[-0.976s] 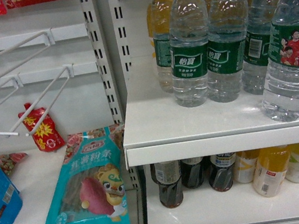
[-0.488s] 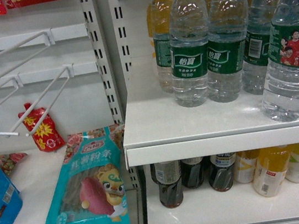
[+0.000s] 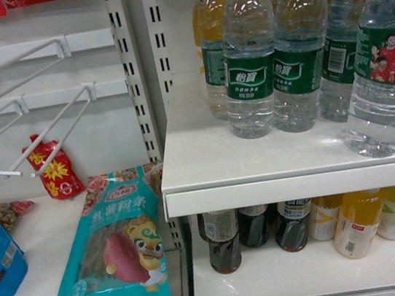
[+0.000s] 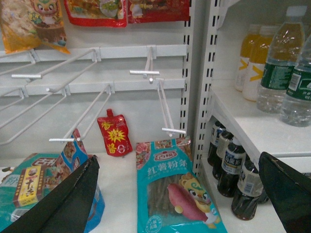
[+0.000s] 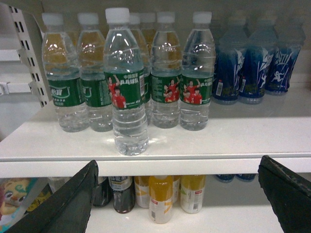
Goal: Move water from second to third shelf
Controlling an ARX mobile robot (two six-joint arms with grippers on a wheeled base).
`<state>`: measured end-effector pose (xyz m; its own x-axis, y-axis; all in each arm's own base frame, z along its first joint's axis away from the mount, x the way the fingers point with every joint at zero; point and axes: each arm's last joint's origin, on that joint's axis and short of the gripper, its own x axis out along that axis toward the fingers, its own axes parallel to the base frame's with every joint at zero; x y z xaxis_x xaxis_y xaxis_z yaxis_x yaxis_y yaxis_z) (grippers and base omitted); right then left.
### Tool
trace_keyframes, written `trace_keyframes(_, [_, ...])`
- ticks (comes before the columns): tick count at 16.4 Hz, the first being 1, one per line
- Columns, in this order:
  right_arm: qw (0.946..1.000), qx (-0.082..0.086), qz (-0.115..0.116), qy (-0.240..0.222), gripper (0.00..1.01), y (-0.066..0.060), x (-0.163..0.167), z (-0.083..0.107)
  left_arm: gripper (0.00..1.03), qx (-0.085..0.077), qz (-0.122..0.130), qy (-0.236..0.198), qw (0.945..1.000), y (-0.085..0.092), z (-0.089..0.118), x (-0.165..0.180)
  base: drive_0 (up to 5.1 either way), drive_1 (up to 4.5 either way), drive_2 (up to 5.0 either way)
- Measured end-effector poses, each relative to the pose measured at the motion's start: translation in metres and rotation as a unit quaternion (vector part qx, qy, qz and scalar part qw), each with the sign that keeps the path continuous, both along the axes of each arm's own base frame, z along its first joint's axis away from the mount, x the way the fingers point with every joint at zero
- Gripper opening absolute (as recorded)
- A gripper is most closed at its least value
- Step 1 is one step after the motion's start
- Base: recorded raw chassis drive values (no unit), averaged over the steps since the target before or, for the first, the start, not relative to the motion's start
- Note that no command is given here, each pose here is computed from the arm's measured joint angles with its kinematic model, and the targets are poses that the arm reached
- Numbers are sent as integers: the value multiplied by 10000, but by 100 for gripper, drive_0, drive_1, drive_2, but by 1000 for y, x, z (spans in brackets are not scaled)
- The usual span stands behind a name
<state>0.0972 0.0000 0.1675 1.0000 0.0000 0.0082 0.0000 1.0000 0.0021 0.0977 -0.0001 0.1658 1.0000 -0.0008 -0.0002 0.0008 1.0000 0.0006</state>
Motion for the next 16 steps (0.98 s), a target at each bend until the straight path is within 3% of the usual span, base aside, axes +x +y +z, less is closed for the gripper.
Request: trace_keyframes(16, [10000,-13,-2,36,98,0,0,-1,98,0,-10,34,10000,0,-1,0,0,0,0])
